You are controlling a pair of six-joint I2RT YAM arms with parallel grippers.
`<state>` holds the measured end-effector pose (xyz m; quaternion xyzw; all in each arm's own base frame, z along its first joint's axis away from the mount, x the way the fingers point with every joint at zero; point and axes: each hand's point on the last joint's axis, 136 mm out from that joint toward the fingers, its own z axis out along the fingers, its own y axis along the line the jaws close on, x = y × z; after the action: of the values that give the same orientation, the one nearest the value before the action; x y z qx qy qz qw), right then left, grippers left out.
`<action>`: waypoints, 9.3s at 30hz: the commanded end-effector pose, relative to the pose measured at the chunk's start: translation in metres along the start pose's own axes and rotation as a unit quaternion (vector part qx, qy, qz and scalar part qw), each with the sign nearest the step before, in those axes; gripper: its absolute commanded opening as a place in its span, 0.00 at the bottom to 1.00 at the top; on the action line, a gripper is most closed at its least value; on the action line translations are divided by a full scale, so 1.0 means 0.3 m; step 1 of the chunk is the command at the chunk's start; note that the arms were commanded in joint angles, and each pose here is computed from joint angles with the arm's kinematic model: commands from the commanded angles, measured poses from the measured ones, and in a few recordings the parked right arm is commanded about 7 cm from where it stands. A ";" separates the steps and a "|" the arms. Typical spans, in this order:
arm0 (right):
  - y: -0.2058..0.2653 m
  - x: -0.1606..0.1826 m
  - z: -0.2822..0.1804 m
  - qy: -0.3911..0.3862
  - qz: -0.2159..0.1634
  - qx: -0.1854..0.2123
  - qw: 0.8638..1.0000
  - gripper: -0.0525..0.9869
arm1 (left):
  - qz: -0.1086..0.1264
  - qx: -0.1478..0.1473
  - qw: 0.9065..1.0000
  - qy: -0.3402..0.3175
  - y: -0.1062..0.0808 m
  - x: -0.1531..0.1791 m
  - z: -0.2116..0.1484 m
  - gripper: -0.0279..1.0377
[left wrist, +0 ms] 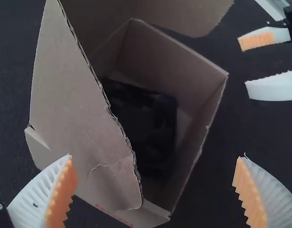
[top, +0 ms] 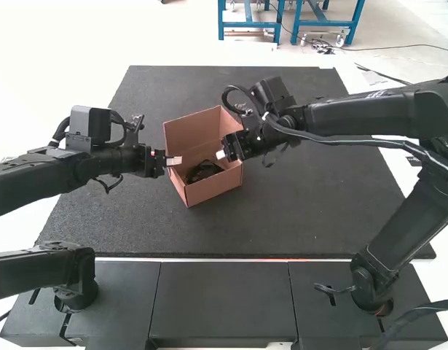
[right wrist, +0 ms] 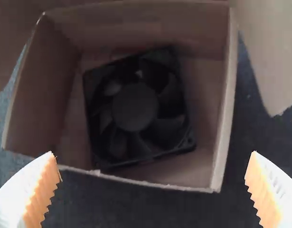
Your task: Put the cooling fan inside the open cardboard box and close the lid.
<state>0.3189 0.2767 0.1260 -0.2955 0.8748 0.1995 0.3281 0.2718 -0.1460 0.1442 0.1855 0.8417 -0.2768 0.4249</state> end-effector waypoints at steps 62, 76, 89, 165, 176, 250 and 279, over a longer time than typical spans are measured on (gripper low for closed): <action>0.077 -0.014 -0.005 -0.048 -0.086 -0.002 0.995 0.03 | -0.013 -0.060 0.998 -0.033 0.052 -0.137 -0.050 0.08; 0.078 0.024 -0.012 -0.047 -0.081 -0.006 0.996 0.03 | -0.085 -0.008 0.995 -0.055 -0.012 -0.205 -0.050 0.05; 0.082 0.063 -0.001 -0.039 -0.075 -0.010 0.996 0.03 | -0.149 0.053 0.987 -0.037 -0.094 -0.160 -0.020 0.05; 0.203 -0.128 -0.441 -0.125 -0.014 -0.047 0.991 0.93 | 0.030 0.094 0.993 0.058 -0.236 0.153 0.104 0.77; 0.189 -0.100 -0.442 -0.102 -0.003 -0.044 0.994 0.93 | 0.127 0.108 0.984 0.066 -0.272 0.304 0.141 0.78; -0.476 0.493 -0.520 -0.348 0.076 0.299 0.885 0.93 | 0.172 -0.200 0.906 -0.331 0.115 -0.078 -0.366 0.94; -0.541 0.597 -0.497 -0.291 0.106 0.332 0.891 0.93 | 0.130 -0.220 0.925 -0.280 0.176 0.001 -0.322 0.94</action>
<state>0.2466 0.0063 0.1533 -0.0011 0.7369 0.0115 0.6760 0.2411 -0.0479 0.1726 0.1157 0.7011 -0.0733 0.6998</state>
